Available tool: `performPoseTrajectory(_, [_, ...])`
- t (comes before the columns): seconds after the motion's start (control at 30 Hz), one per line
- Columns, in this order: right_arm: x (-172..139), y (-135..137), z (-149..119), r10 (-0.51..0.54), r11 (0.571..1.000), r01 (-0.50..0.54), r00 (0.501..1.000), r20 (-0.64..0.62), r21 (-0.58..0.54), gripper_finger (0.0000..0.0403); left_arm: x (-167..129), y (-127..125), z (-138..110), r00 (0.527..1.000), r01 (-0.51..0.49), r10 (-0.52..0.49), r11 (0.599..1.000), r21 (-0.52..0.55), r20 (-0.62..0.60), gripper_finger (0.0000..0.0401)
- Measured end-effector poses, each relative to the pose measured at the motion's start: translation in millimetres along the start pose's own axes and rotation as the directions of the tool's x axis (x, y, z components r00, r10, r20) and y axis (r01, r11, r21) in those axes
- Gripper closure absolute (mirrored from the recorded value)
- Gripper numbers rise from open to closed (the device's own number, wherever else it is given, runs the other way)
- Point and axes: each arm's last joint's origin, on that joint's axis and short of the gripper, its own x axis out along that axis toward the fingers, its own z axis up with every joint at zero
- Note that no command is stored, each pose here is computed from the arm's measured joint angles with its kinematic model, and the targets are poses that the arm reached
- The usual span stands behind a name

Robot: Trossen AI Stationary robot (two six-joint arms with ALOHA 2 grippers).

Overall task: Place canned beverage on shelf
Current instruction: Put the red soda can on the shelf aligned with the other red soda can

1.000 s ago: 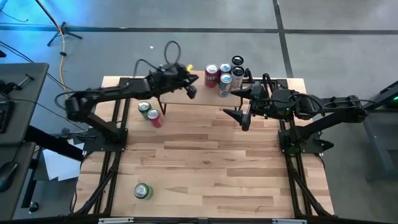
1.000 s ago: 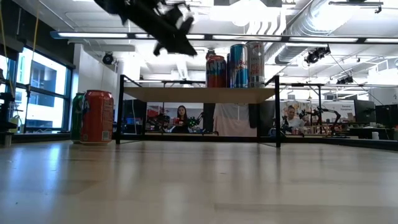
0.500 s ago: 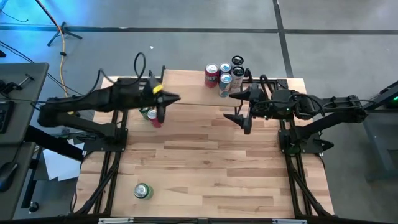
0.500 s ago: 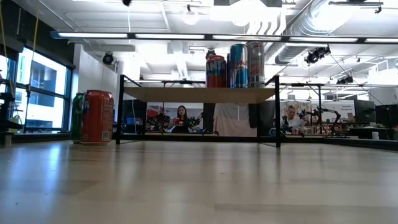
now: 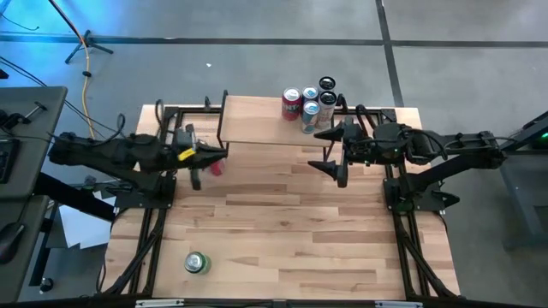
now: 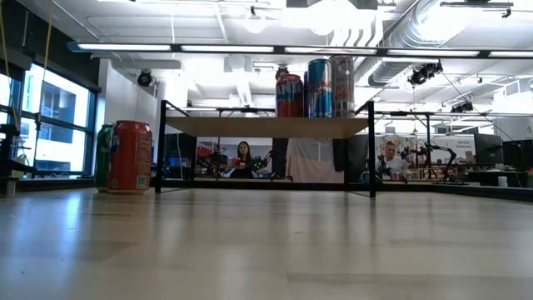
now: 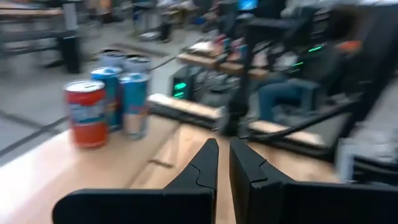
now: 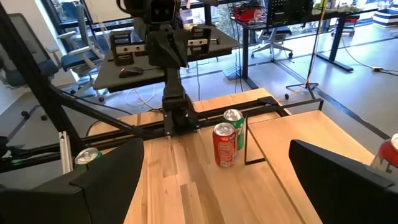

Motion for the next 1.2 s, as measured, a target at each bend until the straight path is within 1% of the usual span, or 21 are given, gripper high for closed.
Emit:
performPoseTrajectory(0.1, [0.0, -0.2, 0.1, -0.001, 1.000, 0.001, 1.000, 0.001, -0.002, 0.0015, -12.2, 3.5, -3.5, 0.993, 0.110, -0.109, 0.994, -0.023, 0.053, 0.0401])
performPoseTrajectory(0.17, [0.2, -0.1, 0.0, -0.001, 1.000, 0.001, 1.000, 0.001, -0.007, 0.0015, -19.4, 6.2, -1.9, 0.987, 0.137, -0.135, 0.990, -0.014, 0.084, 0.0401])
performPoseTrajectory(0.27, [0.1, -0.1, 0.5, 0.000, 1.000, 0.000, 1.000, 0.005, 0.000, 0.0015, -26.4, 9.5, 0.3, 0.984, 0.139, -0.140, 0.990, 0.020, 0.110, 0.0401])
performPoseTrajectory(0.43, [0.0, 0.2, 2.2, 0.003, 1.000, -0.003, 1.000, 0.022, 0.007, 0.0016, -28.7, 10.4, 1.1, 0.983, 0.135, -0.142, 0.989, 0.060, 0.118, 0.0401])
performPoseTrajectory(0.53, [0.0, 0.4, 3.0, 0.004, 1.000, -0.005, 1.000, 0.030, 0.011, 0.0029, -28.3, 10.4, 0.5, 0.983, 0.131, -0.141, 0.987, 0.092, 0.113, 0.0401])
performPoseTrajectory(0.6, [0.0, 0.5, 3.0, 0.011, 1.000, -0.011, 1.000, 0.029, 0.025, 0.0056, -27.9, 10.2, 0.5, 0.984, 0.127, -0.140, 0.985, 0.115, 0.114, 0.0401])
performPoseTrajectory(0.7, [0.1, 0.2, 0.2, 0.012, 1.000, -0.012, 1.000, 0.000, 0.017, 0.0127, -27.4, 10.5, 0.2, 0.986, 0.111, -0.125, 0.986, 0.124, 0.112, 0.0401])
performPoseTrajectory(0.8, [0.1, -0.7, -4.3, 0.002, 1.000, -0.003, 0.999, -0.043, -0.020, 0.0225, -27.6, 11.3, 0.2, 0.988, 0.088, -0.102, 0.989, 0.121, 0.114, 0.0401])
performPoseTrajectory(0.9, [-0.3, -1.7, -10.1, -0.002, 0.998, -0.005, 0.995, -0.102, -0.064, 0.0337, -27.4, 11.4, -0.1, 0.989, 0.083, -0.095, 0.990, 0.112, 0.113, 0.0401])
performPoseTrajectory(0.93, [-0.6, -2.0, -12.6, -0.001, 0.997, -0.009, 0.992, -0.128, -0.080, 0.0368, -27.5, 11.5, 0.0, 0.989, 0.082, -0.094, 0.991, 0.107, 0.114, 0.0401])
performPoseTrajectory(0.97, [-0.9, -2.3, -15.2, 0.004, 0.996, -0.019, 0.988, -0.156, -0.090, 0.0385, -27.0, 11.5, -0.1, 0.990, 0.076, -0.088, 0.991, 0.106, 0.113, 0.0401])
performPoseTrajectory(1.0, [-1.2, -2.4, -17.0, 0.011, 0.995, -0.028, 0.984, -0.175, -0.093, 0.0388, -26.5, 11.4, -0.3, 0.990, 0.071, -0.083, 0.992, 0.106, 0.112, 0.0401])
performPoseTrajectory(1.1, [-1.8, -2.1, -20.3, 0.038, 0.995, -0.056, 0.976, -0.214, -0.078, 0.0376, -24.5, 10.7, -1.2, 0.991, 0.069, -0.080, 0.992, 0.109, 0.104, 0.0401])
performPoseTrajectory(1.2, [-2.8, -1.8, -21.5, 0.062, 0.994, -0.081, 0.971, -0.232, -0.075, 0.0392, -21.3, 9.7, -2.4, 0.993, 0.055, -0.065, 0.993, 0.107, 0.096, 0.0400])
